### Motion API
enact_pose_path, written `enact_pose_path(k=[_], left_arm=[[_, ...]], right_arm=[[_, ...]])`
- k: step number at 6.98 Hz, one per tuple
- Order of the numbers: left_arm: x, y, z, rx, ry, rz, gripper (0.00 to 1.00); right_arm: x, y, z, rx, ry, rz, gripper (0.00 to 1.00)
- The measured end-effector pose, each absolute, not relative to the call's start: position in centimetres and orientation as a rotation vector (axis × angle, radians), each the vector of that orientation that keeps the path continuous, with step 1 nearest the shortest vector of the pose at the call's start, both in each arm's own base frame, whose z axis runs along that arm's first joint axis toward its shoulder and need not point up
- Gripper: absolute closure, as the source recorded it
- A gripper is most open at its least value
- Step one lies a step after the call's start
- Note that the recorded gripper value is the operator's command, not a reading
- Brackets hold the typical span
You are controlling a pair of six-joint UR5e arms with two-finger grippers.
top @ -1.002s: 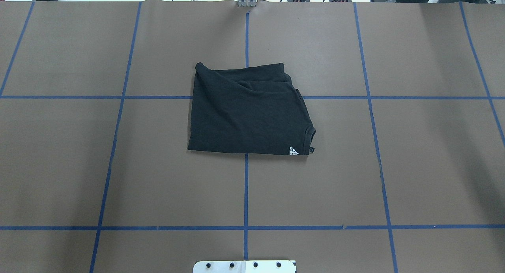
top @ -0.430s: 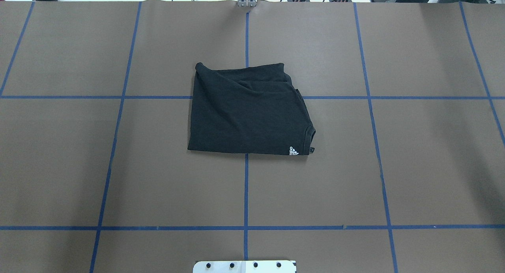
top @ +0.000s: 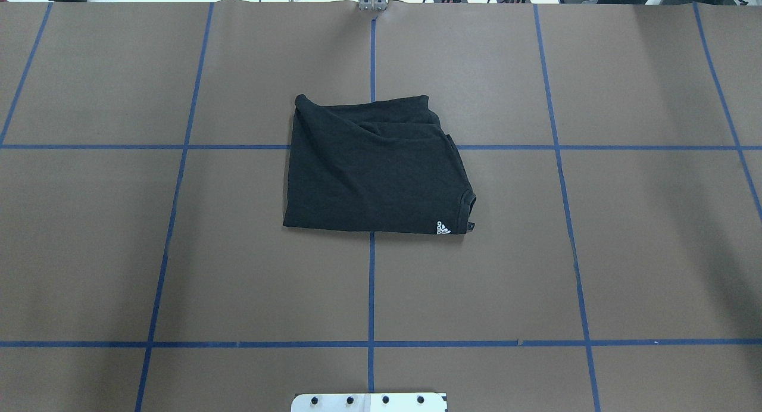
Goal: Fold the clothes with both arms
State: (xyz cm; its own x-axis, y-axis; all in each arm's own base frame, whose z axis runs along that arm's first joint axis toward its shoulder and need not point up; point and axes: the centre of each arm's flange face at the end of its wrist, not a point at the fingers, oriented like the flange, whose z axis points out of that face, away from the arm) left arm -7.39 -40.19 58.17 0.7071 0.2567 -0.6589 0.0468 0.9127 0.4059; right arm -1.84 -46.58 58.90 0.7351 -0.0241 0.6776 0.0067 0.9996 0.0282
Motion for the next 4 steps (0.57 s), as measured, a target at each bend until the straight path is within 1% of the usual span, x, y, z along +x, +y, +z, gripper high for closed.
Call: enact_pose_path(k=[4], left_arm=[[-7.32,-40.24,57.79,0.426,0.785,0.131,0.00]], right_arm=[[-2.21,-46.89,58.39,0.029,-0.756,-0.026,0.00]])
